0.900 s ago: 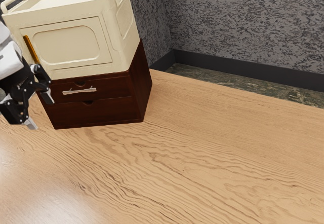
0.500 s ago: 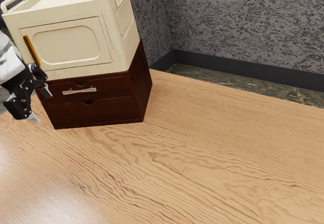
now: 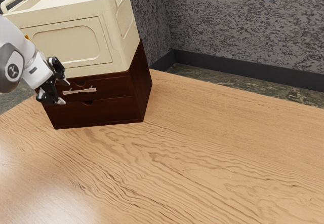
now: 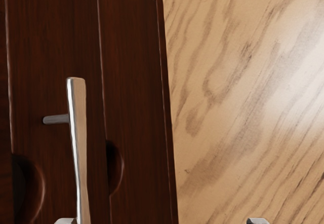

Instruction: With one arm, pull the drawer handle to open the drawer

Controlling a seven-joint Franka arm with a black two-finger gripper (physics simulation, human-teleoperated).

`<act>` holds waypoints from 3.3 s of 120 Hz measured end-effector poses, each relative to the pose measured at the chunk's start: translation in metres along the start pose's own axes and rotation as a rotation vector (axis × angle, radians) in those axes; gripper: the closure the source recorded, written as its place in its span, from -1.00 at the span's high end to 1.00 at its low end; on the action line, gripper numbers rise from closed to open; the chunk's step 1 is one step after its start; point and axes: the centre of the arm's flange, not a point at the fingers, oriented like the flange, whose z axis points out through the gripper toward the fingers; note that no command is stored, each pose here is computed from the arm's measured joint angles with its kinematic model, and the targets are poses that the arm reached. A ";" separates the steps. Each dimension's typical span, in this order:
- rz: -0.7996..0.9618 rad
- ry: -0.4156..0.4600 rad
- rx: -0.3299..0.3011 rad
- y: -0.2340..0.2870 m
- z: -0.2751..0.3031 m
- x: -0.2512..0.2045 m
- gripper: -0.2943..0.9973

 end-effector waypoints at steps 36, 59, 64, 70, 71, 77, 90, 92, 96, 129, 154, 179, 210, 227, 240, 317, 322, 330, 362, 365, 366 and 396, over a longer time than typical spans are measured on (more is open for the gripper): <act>0.000 -0.021 0.026 -0.006 0.024 -0.005 -0.06; -0.003 -0.027 0.018 -0.006 0.037 -0.007 -0.08; -0.003 -0.027 0.018 -0.006 0.037 -0.007 -0.09; -0.003 -0.027 0.020 -0.007 0.037 -0.007 -0.09; -0.003 -0.027 0.020 -0.007 0.037 -0.007 -0.09; -0.003 -0.027 0.029 -0.008 0.035 -0.006 -0.10; -0.002 -0.029 0.049 -0.011 0.034 -0.006 -0.10; -0.002 -0.029 0.051 -0.012 0.035 -0.006 -0.10; -0.003 -0.032 0.052 -0.013 0.038 -0.006 -0.09; -0.012 -0.037 0.055 -0.017 0.051 -0.006 -0.09; -0.017 -0.033 0.056 -0.018 0.055 -0.003 -0.12; -0.038 -0.015 0.058 -0.019 0.055 0.000 -0.16; -0.053 -0.011 0.053 -0.020 0.060 -0.001 -0.21; -0.058 -0.010 0.057 -0.020 0.057 -0.001 -0.29; -0.060 -0.008 0.054 -0.018 0.057 -0.002 -0.32; -0.065 0.023 -0.001 0.014 0.037 0.003 -0.40; -0.061 0.027 -0.005 0.017 0.036 0.005 -0.39; -0.057 0.032 -0.014 0.021 0.035 0.009 -0.39; -0.059 0.044 -0.027 0.038 0.027 0.008 -0.39; -0.060 0.045 -0.028 0.039 0.027 0.008 -0.39; -0.060 0.045 -0.028 0.039 0.027 0.008 -0.39; -0.063 0.055 -0.034 0.056 0.019 0.007 -0.39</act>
